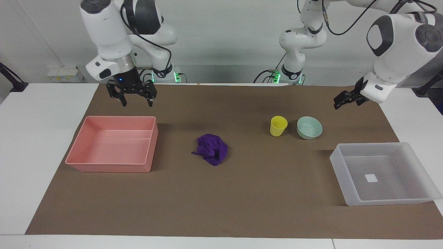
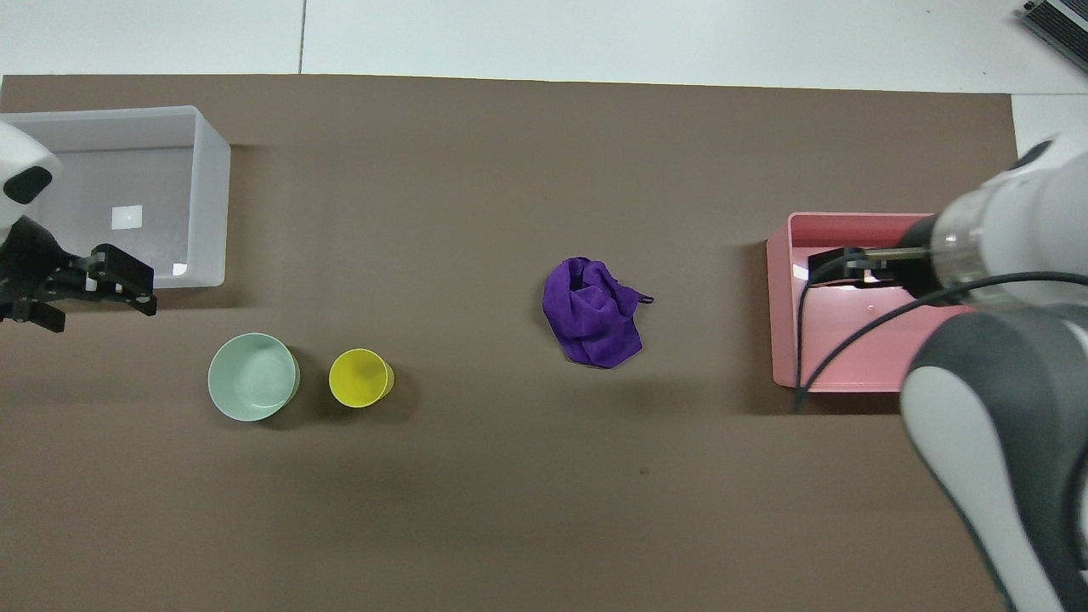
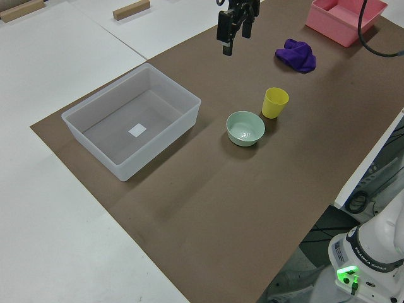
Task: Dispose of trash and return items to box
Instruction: 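Reach the right gripper toward the purple cloth while the left gripper reaches the bowl, then grasp the purple cloth with the right gripper while the left gripper grasps the bowl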
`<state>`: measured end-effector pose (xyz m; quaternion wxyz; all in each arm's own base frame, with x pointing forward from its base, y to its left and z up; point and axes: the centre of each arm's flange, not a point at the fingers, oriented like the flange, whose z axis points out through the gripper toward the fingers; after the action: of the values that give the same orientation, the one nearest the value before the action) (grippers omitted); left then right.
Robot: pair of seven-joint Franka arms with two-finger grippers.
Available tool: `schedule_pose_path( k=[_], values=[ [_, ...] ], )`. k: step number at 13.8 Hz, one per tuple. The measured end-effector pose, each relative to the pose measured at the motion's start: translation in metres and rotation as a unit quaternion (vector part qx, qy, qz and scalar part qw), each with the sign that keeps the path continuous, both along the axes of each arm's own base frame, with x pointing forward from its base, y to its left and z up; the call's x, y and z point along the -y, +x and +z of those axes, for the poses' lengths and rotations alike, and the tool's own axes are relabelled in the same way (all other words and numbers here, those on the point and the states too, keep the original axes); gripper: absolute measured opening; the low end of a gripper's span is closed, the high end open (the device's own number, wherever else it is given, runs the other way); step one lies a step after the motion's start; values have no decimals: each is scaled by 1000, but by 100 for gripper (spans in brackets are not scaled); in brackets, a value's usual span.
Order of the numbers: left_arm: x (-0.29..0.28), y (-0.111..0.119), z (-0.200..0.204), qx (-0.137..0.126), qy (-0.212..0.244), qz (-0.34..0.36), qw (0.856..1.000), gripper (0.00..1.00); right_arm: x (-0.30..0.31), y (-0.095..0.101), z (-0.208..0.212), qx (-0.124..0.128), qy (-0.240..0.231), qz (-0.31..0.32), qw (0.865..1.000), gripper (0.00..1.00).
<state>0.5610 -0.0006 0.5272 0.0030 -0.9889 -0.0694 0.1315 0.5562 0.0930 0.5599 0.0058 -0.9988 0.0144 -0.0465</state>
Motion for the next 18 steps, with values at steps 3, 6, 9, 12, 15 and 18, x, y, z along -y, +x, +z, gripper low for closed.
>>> schedule_pose_path(
  k=[3, 6, 9, 12, 15, 18],
  values=[
    [-17, -6, -81, -21, -14, -6, 1000, 100, -70, 16, -50, 16, 10, 2, 1000, 100],
    [-14, -22, -145, -22, -19, -18, 999, 100, -126, 22, -102, 28, 20, 17, 999, 100],
    [-3, -40, -180, -33, -35, -34, 998, 100, -168, 22, -148, 44, 33, 14, 998, 100],
    [-3, -49, -200, -26, -90, -39, 995, 93, -186, 24, -184, 44, 36, 19, 998, 100],
    [-17, -55, -218, -31, -105, -37, 993, 71, -213, 13, -226, 30, 31, 42, 998, 100],
    [-19, -55, -218, -30, -106, -37, 993, 31, -213, 4, -260, 25, 29, 43, 998, 65]
  ],
)
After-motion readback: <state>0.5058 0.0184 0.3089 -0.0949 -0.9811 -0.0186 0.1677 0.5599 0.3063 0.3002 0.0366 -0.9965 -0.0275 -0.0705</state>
